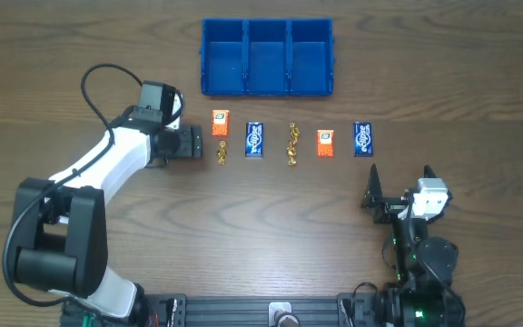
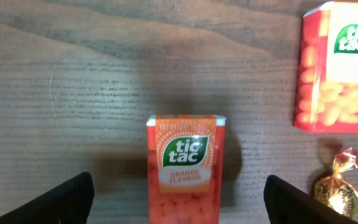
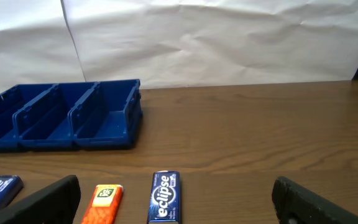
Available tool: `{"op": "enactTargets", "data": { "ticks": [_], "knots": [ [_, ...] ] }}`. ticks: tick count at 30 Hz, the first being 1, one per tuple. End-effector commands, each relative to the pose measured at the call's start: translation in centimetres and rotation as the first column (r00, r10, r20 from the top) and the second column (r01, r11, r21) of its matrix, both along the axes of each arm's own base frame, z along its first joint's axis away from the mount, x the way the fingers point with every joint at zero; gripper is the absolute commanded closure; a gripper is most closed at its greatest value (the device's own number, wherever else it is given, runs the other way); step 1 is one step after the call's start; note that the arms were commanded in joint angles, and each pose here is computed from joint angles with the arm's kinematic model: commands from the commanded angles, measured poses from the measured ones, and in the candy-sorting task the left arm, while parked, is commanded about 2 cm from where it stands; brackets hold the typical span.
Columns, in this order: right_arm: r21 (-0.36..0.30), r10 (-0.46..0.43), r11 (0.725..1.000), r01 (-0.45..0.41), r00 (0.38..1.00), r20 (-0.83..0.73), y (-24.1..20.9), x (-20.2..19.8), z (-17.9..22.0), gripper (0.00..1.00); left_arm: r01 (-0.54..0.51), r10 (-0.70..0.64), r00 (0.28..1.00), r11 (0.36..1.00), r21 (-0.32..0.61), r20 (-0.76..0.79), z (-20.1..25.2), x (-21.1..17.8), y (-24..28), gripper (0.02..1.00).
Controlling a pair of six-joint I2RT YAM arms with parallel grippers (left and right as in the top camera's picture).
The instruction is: Sort Candies Into Trays
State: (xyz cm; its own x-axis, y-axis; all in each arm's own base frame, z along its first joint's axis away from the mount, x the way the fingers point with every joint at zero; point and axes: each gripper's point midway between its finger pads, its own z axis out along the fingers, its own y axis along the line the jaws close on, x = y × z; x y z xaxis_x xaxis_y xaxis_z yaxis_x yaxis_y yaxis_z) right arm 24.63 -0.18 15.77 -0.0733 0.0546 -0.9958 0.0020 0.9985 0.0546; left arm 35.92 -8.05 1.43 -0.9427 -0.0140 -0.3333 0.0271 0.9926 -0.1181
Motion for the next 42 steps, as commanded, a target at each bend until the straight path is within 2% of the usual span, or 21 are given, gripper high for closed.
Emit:
{"op": "enactTargets", "data": {
  "ticks": [1, 15, 22, 25, 33, 42],
  "knots": [
    [-0.012, 0.008, 1.0, -0.008, 1.0, -0.003, 0.2, 0.0, -0.1, 0.003, 0.018, -0.019, 1.0, 0.999, 0.04, 0.021, 0.2, 0.5, -0.8, 0.137],
    [-0.012, 0.008, 1.0, -0.008, 1.0, -0.003, 0.2, 0.0, -0.1, 0.003, -0.004, 0.005, 1.0, 0.995, 0.101, -0.007, -0.8, -0.1, -0.5, 0.148],
    [-0.012, 0.008, 1.0, -0.008, 1.0, -0.003, 0.2, 0.0, -0.1, 0.003, -0.024, 0.024, 1.0, 0.995, 0.095, -0.003, -0.8, 0.0, -0.4, 0.165],
    [-0.012, 0.008, 1.0, -0.008, 1.0, -0.003, 0.2, 0.0, -0.1, 0.003, -0.027, 0.028, 1.0, 0.995, 0.093, -0.003, -0.8, 0.0, -0.4, 0.213],
    [-0.012, 0.008, 1.0, -0.008, 1.0, -0.003, 0.2, 0.0, -0.1, 0.003, -0.043, 0.046, 0.998, 0.995, 0.09, -0.03, -2.0, -0.1, -0.5, 0.257],
    [-0.012, 0.008, 1.0, -0.008, 1.0, -0.002, 0.2, 0.0, -0.1, 0.003, -0.051, 0.052, 0.998, 0.996, 0.077, -0.019, -1.9, 0.2, -0.6, 0.424]
  ]
}}
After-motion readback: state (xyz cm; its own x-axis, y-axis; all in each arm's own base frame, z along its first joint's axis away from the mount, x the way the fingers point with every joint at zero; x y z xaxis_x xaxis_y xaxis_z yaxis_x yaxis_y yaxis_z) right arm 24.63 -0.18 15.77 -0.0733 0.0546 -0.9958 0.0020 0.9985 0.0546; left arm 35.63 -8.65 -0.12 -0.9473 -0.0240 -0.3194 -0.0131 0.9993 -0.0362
